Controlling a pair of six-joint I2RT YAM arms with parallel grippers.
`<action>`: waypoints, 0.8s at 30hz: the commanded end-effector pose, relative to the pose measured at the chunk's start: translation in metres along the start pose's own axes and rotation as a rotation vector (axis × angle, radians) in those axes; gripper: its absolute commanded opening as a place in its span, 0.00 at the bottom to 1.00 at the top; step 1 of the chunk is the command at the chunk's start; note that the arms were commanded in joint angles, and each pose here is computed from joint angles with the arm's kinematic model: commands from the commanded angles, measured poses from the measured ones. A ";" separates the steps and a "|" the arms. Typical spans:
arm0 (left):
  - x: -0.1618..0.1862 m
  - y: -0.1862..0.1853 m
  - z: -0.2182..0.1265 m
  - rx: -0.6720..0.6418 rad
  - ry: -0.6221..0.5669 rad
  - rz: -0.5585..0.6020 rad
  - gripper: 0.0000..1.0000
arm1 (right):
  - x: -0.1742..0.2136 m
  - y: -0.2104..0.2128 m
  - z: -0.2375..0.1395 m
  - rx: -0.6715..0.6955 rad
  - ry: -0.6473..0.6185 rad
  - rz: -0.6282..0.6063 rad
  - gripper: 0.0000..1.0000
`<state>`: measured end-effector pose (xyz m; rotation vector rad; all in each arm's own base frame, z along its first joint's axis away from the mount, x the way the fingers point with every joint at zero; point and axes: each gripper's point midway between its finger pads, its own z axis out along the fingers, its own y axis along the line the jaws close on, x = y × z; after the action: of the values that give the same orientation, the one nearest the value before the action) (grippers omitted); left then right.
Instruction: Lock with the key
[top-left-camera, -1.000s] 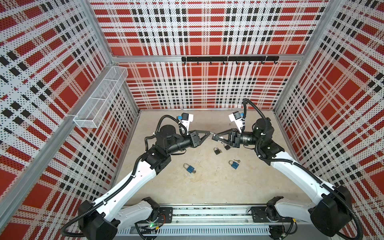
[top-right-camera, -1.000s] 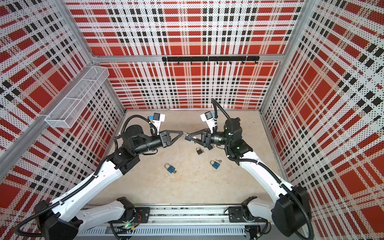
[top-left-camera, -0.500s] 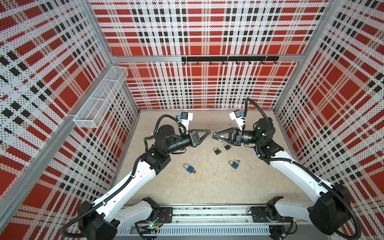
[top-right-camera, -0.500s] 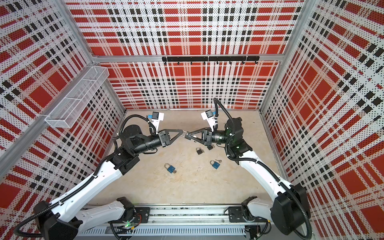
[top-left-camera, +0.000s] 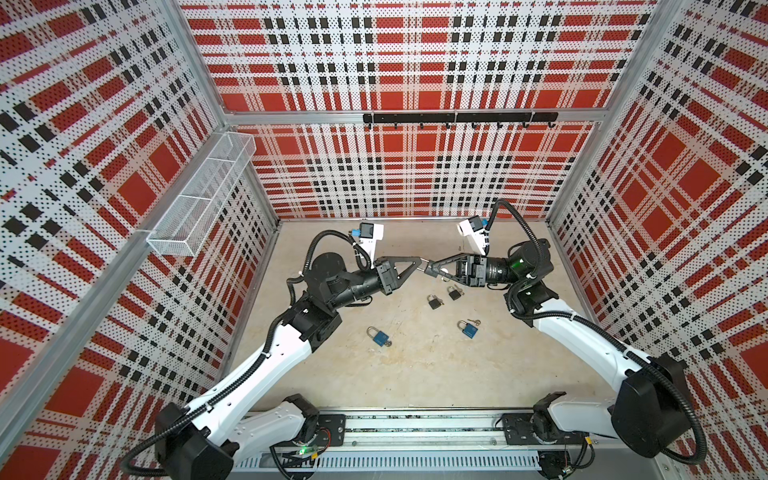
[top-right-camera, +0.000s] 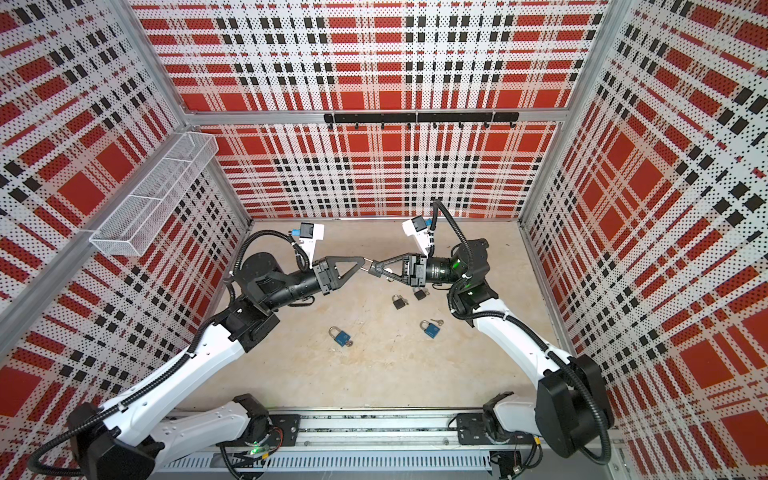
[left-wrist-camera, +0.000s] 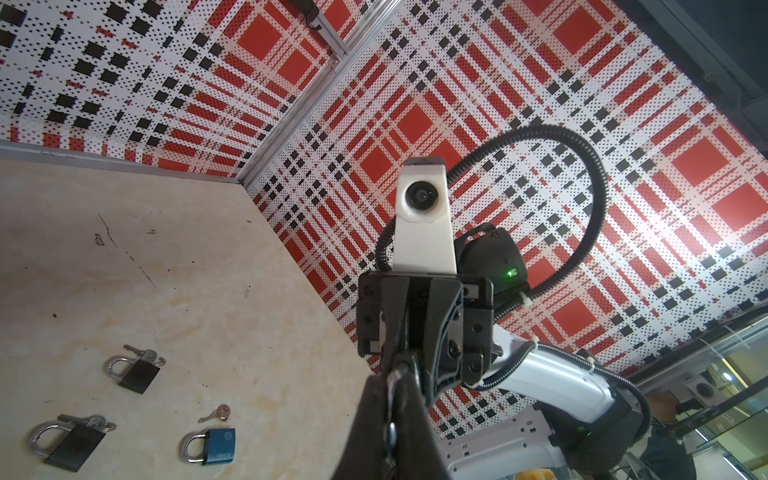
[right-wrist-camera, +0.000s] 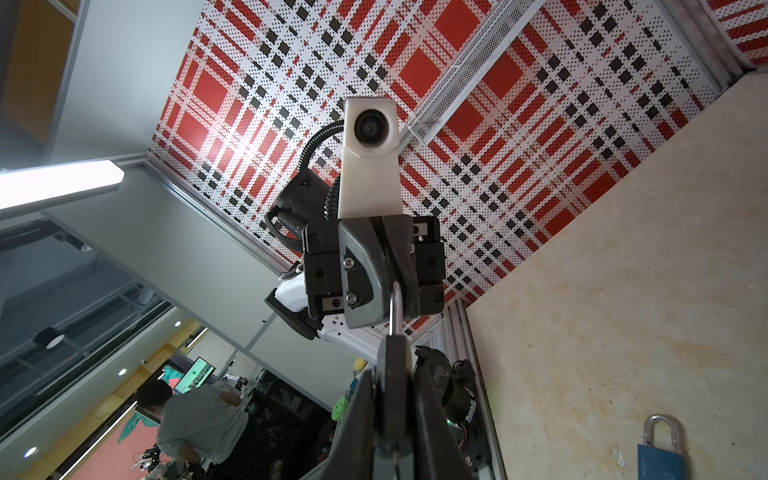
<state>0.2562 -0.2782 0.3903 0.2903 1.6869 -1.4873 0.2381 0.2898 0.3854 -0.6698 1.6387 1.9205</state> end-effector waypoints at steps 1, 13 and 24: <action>0.026 0.042 0.005 -0.117 0.055 -0.079 0.00 | -0.001 0.052 0.000 -0.131 0.023 -0.194 0.00; 0.034 0.033 0.010 -0.105 0.064 -0.103 0.00 | -0.003 0.036 0.002 -0.071 0.012 -0.194 0.00; 0.044 0.035 0.013 -0.115 0.075 -0.130 0.00 | -0.001 0.033 0.004 -0.036 0.018 -0.213 0.00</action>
<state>0.2557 -0.2867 0.3771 0.2254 1.7228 -1.5081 0.2424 0.2907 0.3703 -0.6826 1.6799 1.8629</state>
